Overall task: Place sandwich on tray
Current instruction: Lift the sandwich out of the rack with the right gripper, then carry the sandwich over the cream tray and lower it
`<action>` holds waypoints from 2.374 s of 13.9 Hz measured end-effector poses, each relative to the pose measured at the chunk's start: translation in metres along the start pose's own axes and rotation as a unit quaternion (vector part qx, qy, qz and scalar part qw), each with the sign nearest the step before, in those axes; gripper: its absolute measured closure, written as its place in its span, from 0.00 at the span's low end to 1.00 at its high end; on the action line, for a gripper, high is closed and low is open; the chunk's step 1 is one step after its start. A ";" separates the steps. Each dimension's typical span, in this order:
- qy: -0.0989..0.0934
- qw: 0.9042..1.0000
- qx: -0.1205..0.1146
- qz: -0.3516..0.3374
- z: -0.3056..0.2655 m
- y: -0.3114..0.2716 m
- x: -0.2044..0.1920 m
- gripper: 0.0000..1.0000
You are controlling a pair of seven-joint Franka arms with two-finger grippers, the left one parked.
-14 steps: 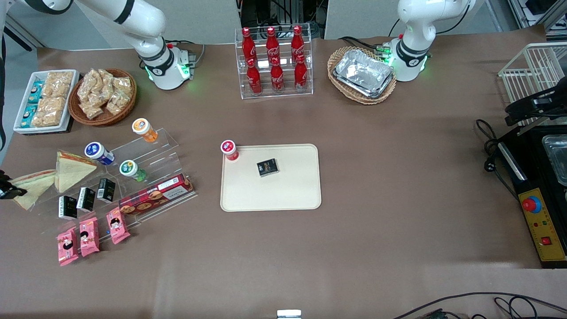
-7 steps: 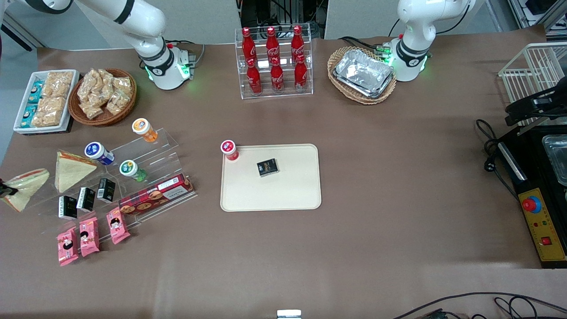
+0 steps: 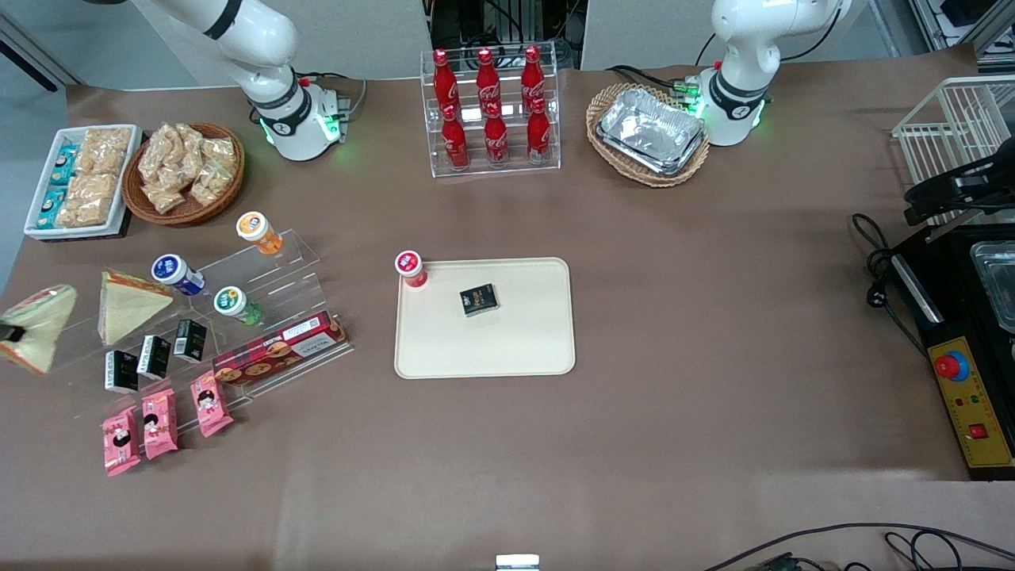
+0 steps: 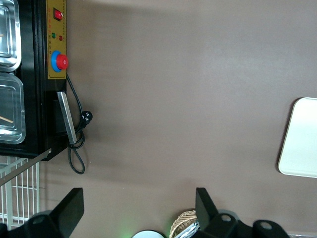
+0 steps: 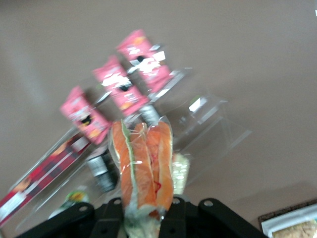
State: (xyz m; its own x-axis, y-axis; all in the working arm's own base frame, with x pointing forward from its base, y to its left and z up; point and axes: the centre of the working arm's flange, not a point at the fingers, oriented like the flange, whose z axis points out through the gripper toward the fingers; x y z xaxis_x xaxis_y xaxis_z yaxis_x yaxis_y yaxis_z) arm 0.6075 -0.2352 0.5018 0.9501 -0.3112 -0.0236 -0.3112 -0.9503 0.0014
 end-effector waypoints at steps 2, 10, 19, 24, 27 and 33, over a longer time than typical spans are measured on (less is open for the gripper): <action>-0.007 0.997 0.013 -0.080 -0.012 -0.057 -0.005 0.81; -0.007 0.940 0.045 -0.338 -0.036 -0.334 -0.090 0.81; -0.015 0.798 0.038 -0.601 0.029 -0.523 -0.200 0.81; 0.013 0.728 -0.009 -0.685 0.094 -0.581 -0.225 0.81; 0.019 0.694 -0.030 -0.719 0.146 -0.612 -0.243 0.81; 0.030 0.654 -0.038 -0.755 0.203 -0.644 -0.273 0.81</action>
State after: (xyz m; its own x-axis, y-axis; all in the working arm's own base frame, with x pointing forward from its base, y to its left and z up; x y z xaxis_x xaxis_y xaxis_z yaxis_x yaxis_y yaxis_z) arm 0.5444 0.4631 0.3048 0.1719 0.9850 -0.0166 0.9828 -0.1703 0.0714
